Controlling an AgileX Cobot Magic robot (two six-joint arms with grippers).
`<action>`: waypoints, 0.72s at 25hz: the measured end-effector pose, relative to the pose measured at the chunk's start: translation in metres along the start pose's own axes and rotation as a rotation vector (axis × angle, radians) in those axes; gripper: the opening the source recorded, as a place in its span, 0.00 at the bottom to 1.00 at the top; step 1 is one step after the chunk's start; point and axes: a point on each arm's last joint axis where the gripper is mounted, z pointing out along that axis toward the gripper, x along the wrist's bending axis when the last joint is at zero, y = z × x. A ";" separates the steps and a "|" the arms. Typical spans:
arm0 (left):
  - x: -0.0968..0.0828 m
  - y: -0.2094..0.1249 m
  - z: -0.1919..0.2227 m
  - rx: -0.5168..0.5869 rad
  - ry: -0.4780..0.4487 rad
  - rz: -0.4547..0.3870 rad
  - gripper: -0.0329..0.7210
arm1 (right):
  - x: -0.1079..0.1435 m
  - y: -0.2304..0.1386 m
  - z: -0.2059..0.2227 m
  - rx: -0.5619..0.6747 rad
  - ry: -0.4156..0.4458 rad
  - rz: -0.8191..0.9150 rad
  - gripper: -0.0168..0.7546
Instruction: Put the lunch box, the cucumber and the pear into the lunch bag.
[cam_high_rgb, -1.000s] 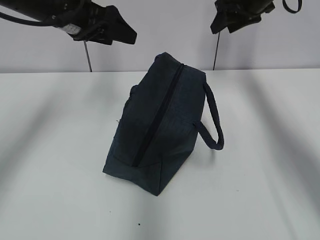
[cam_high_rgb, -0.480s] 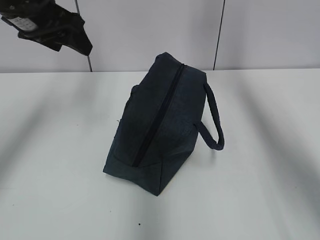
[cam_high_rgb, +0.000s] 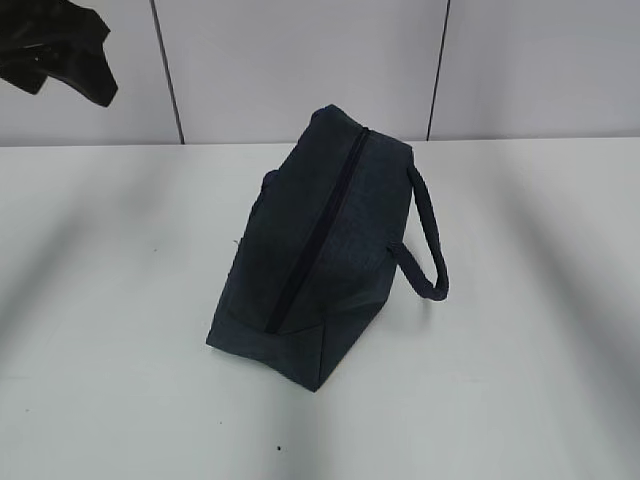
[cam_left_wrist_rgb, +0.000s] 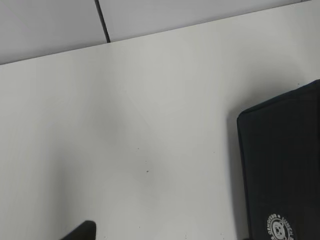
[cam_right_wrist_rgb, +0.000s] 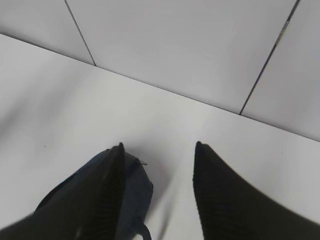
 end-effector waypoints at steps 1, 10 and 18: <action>0.000 -0.001 -0.006 -0.003 0.000 -0.005 0.70 | 0.000 -0.003 -0.006 0.006 -0.010 -0.003 0.49; -0.004 -0.022 -0.071 -0.057 0.006 -0.011 0.70 | 0.012 -0.044 -0.073 0.047 -0.065 -0.015 0.47; -0.009 -0.056 -0.150 -0.215 0.018 -0.016 0.70 | 0.030 -0.097 -0.149 -0.001 -0.090 -0.024 0.45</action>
